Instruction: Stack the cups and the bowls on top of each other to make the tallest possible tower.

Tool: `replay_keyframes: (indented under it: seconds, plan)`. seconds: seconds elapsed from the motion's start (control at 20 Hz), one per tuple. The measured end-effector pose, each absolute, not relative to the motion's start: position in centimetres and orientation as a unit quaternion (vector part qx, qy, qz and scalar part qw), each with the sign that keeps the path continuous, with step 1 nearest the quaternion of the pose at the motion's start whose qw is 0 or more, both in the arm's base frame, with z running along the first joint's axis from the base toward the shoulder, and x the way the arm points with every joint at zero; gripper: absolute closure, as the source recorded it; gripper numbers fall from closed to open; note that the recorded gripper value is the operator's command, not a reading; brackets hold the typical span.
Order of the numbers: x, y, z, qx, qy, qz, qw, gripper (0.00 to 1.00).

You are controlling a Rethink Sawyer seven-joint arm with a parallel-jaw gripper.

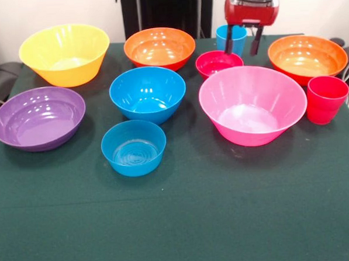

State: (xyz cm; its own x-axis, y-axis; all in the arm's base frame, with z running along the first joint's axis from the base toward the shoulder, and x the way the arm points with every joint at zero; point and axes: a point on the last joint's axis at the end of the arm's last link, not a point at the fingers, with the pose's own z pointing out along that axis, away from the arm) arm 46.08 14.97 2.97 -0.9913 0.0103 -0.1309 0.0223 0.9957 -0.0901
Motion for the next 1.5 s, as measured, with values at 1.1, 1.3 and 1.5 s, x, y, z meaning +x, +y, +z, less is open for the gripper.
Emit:
replay_keyframes:
  seconds: [1.1,1.3,1.5]
  plan:
    - [39.2,14.3,-3.6,-0.061,0.991,-0.074,0.089,0.0]
    - [39.2,14.1,-3.6,-0.061,0.991,-0.076,0.089,0.0]
    - [39.2,14.0,-3.6,-0.06,0.991,-0.076,0.089,0.0]
